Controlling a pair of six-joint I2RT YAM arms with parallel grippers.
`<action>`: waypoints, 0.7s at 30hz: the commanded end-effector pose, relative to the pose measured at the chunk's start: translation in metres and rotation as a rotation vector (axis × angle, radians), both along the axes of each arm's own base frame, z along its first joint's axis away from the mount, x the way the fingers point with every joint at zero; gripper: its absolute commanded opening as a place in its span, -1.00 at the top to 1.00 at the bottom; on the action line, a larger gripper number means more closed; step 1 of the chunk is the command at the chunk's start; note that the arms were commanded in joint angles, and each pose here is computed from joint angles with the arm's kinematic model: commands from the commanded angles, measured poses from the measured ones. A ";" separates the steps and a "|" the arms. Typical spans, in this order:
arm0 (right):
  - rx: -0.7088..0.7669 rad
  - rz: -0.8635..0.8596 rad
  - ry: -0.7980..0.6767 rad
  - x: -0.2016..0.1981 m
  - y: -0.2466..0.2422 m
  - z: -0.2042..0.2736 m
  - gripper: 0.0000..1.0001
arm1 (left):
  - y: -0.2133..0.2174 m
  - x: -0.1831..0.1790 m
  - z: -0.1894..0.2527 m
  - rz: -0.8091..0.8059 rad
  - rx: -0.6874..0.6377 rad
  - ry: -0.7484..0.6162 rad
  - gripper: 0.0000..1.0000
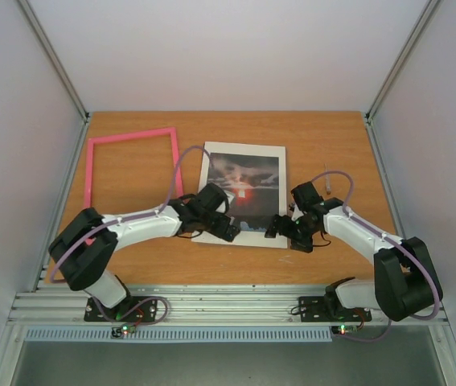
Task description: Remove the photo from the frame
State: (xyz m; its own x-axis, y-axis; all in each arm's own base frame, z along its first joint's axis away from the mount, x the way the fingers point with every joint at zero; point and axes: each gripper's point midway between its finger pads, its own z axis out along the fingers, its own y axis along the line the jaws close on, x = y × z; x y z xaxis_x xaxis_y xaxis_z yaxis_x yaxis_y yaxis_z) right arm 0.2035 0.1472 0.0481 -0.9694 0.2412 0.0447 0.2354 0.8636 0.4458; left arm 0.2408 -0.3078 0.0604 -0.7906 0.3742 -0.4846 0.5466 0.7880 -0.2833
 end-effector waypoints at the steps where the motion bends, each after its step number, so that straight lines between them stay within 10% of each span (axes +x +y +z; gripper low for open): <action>1: -0.030 -0.026 0.021 -0.007 -0.003 -0.008 -0.97 | 0.029 0.011 0.011 0.127 -0.003 0.017 -0.99; 21: 0.008 -0.039 -0.022 -0.002 0.010 -0.015 -0.97 | 0.044 -0.002 -0.044 0.171 0.064 0.223 -0.99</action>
State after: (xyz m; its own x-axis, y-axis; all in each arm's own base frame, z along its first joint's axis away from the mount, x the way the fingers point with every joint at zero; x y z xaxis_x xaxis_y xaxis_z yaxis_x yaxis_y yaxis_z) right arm 0.1924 0.1529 0.0319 -0.9608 0.2673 0.0738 0.2726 0.8617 0.4280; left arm 0.2503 -0.2677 0.0333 -0.9073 0.2434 -0.3427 0.3553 0.8799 -0.3156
